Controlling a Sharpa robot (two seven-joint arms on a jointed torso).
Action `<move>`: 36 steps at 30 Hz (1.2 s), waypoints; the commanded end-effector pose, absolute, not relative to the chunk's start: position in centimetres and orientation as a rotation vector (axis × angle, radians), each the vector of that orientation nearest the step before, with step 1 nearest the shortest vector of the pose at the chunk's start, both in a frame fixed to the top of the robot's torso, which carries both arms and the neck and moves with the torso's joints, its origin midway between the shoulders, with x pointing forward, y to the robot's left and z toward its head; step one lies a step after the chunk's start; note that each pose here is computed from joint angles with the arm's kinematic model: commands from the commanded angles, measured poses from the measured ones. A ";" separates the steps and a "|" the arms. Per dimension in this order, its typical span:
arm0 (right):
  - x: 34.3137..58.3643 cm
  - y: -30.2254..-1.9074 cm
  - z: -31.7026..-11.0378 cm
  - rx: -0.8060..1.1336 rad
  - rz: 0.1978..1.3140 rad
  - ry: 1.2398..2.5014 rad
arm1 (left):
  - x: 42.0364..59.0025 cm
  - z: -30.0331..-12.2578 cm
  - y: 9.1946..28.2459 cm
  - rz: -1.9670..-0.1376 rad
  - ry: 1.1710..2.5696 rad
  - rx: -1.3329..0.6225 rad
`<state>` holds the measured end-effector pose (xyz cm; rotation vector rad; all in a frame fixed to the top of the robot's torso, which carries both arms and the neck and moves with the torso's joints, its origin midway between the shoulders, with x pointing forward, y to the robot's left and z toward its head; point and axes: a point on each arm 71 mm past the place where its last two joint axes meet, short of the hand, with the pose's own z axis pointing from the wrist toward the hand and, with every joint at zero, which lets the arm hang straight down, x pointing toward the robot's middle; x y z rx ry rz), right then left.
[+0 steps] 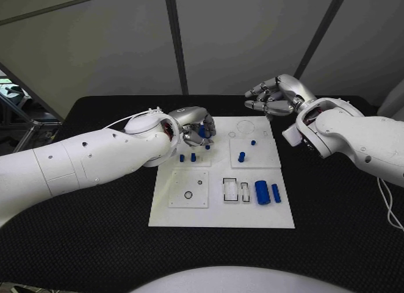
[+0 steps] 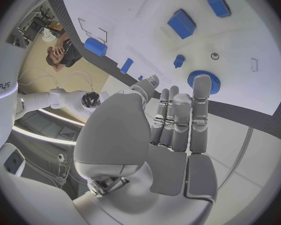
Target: Assemble the parts on the task board
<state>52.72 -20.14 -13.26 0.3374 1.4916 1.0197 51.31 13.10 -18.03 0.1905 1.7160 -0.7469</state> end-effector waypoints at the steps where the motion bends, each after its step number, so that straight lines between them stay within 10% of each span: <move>1: 52.7 -20.0 -13.1 0.330 1.016 1.480 | 51.3 -18.4 12.7 -0.683 1.733 0.309; 36: 52.8 -19.7 -13.1 0.326 1.024 1.482 | 52.6 -19.8 11.7 -0.601 1.833 0.346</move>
